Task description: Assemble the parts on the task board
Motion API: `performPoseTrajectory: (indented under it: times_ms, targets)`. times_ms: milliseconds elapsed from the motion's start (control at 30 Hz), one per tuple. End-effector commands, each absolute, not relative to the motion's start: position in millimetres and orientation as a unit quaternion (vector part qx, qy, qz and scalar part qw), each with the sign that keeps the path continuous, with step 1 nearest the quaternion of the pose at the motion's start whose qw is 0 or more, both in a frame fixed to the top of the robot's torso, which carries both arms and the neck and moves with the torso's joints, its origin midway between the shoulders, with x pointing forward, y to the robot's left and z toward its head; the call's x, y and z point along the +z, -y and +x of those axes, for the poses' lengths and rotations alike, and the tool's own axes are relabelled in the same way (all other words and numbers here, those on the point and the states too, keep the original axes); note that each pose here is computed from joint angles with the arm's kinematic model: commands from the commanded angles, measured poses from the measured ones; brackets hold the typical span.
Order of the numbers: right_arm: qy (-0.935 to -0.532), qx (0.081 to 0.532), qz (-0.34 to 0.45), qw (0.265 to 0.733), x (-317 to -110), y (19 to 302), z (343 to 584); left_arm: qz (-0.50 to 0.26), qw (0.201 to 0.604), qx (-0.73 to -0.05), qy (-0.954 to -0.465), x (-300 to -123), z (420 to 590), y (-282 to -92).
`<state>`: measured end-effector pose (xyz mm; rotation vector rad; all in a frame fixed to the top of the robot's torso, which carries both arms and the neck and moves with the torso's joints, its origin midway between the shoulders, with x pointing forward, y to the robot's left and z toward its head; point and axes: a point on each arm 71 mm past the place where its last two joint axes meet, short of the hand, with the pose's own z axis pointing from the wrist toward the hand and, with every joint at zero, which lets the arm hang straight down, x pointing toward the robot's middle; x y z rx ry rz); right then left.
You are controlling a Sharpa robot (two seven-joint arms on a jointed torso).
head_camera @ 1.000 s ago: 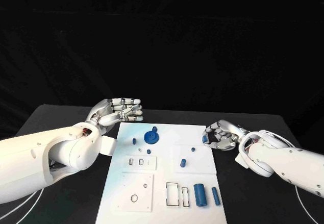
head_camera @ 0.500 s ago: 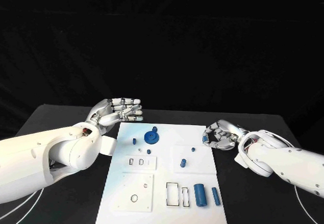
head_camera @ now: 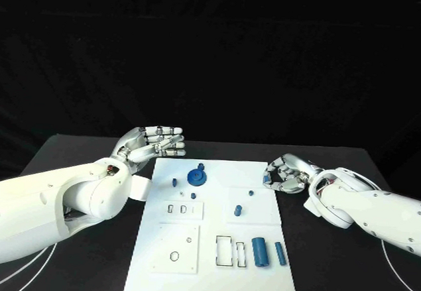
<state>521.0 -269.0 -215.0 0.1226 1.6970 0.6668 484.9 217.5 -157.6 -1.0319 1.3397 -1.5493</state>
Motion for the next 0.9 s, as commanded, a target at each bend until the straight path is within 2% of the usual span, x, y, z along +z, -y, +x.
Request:
performPoseTrajectory:
  times_ms: [33, 233, 433, 667, 900]
  targets:
    - [-0.720, 0.281, 0.064, 0.631, -212, 269, 521, -0.407, 0.405, -0.623, -0.532, -156.5, 484.5, -215.6]
    - [-0.708, 0.278, 0.079, 0.644, -207, 264, 516, -0.407, 0.406, -0.622, -0.531, -156.8, 485.2, -216.7]
    - [-0.695, 0.285, 0.084, 0.655, -190, 246, 509, -0.408, 0.409, -0.620, -0.531, -157.4, 486.7, -218.9]
    - [-0.690, 0.309, 0.075, 0.650, -177, 202, 493, -0.411, 0.413, -0.616, -0.530, -159.3, 490.5, -222.0]
    - [-0.697, 0.333, 0.045, 0.634, -178, 151, 474, -0.414, 0.418, -0.610, -0.530, -161.8, 494.6, -225.8]
